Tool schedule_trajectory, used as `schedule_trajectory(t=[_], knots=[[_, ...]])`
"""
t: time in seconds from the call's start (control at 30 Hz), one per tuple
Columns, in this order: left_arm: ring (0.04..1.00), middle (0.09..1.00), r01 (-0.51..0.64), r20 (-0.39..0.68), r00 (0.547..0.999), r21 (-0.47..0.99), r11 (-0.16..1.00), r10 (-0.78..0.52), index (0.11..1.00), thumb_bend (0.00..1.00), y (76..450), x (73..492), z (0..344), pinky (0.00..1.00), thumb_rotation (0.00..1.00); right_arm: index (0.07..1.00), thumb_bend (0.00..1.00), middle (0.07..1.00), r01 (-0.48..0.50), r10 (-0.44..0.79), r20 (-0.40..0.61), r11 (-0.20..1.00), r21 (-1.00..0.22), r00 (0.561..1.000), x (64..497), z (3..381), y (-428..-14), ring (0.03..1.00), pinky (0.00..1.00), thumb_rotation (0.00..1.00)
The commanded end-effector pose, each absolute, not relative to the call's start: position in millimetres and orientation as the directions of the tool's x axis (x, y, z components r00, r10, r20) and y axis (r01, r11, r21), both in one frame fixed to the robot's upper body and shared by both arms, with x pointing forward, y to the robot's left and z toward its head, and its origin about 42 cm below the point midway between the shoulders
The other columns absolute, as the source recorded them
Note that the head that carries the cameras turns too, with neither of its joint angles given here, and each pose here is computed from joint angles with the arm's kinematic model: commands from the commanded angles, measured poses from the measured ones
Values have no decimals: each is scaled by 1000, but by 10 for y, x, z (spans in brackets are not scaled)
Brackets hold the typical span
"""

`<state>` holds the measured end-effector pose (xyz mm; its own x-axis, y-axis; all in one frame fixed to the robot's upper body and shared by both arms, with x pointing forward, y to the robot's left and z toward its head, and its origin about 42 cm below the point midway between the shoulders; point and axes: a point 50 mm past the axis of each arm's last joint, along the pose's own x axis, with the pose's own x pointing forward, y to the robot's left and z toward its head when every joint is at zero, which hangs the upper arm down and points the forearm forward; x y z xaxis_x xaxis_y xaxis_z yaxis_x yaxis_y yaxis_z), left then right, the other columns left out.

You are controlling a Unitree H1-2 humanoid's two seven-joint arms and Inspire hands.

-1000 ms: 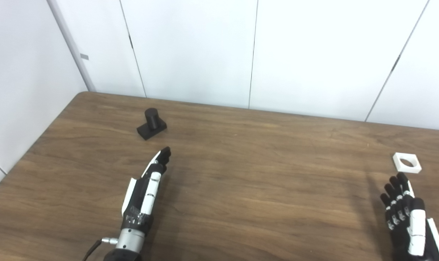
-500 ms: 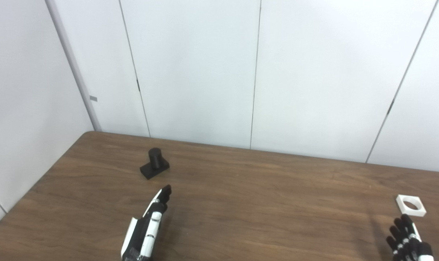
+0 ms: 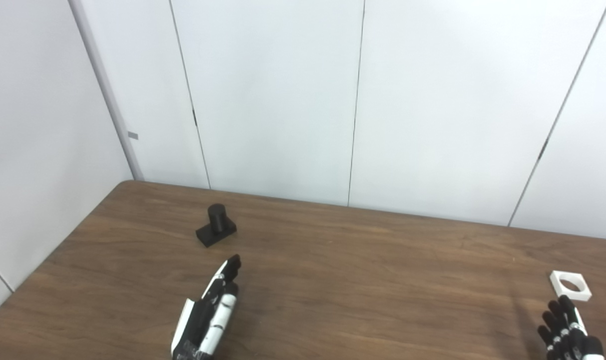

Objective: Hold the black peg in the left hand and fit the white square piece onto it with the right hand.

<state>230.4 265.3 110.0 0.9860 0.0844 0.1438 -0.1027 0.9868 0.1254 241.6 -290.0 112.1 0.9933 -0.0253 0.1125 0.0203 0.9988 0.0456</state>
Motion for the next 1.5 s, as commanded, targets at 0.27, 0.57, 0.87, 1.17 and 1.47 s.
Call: schedule_trajectory(t=[0.27,0.57,0.87,1.17,1.47], knots=[[901,906,-284,179,958,462,840,225,904,764,2910,2331,1486,890,169,1000,611,996,37,-39,23,998,55,999,2261,875,-2972,1000,1000,1000],[960,959,-329,149,942,579,746,300,923,831,3323,2625,1803,936,195,1000,626,999,36,-36,10,998,55,999,2245,830,-2980,1000,1000,1000],[979,962,-294,130,949,690,661,287,906,854,3662,2844,1892,940,141,1000,620,987,39,-40,12,997,64,999,2242,805,-2970,1000,1000,987],[1000,977,-299,104,932,760,577,347,895,818,3888,3186,1917,947,279,995,545,981,49,-49,8,997,66,999,2252,792,-2964,994,1000,977],[1000,976,-295,79,925,763,575,371,879,860,3978,3577,1933,1000,328,988,542,977,48,-49,14,996,70,999,2227,817,-2944,994,1000,977]])
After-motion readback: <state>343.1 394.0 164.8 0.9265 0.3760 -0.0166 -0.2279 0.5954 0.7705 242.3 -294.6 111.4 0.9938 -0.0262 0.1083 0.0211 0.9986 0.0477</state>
